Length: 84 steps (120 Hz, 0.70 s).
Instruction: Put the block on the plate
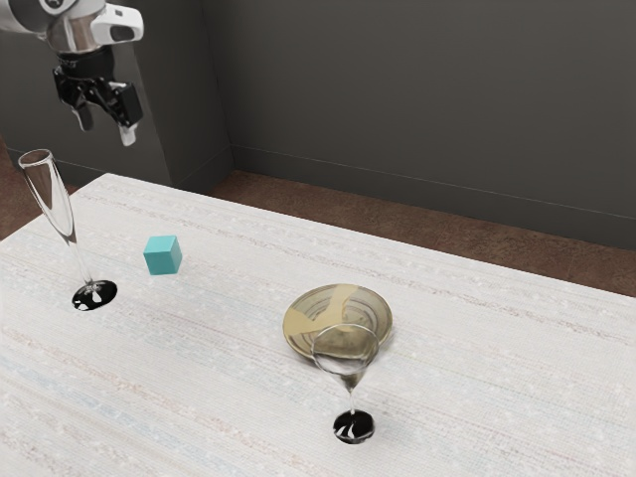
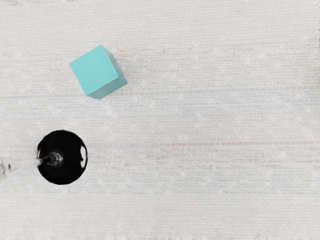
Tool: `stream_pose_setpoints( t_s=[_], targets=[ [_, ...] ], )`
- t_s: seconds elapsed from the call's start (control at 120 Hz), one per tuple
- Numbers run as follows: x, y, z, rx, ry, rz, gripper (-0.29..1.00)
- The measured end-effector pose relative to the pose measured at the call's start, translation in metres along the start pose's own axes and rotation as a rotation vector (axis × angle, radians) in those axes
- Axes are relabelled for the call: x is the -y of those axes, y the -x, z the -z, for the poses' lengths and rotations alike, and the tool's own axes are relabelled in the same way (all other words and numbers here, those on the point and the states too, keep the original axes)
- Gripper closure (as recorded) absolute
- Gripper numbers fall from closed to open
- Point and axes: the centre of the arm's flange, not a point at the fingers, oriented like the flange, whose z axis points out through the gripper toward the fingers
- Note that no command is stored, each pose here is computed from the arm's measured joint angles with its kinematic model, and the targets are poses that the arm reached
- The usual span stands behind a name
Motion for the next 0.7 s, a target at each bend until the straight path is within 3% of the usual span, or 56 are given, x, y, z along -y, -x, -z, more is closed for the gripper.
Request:
stream_pose_setpoints(
  t_s=[0.208, 0.383, 0.55, 0.7],
  targets=[
    [-0.035, -0.02, -0.01, 0.023, 0.022, -0.055, 0.0],
    [-0.092, -0.104, -0.072, 0.043, -0.033, -0.116, 0.0],
    [-0.079, -0.147, -0.142, 0.069, -0.005, -0.076, 0.0],
    [-0.059, -0.158, -0.172, 0.066, 0.029, -0.028, 0.0]
  ],
)
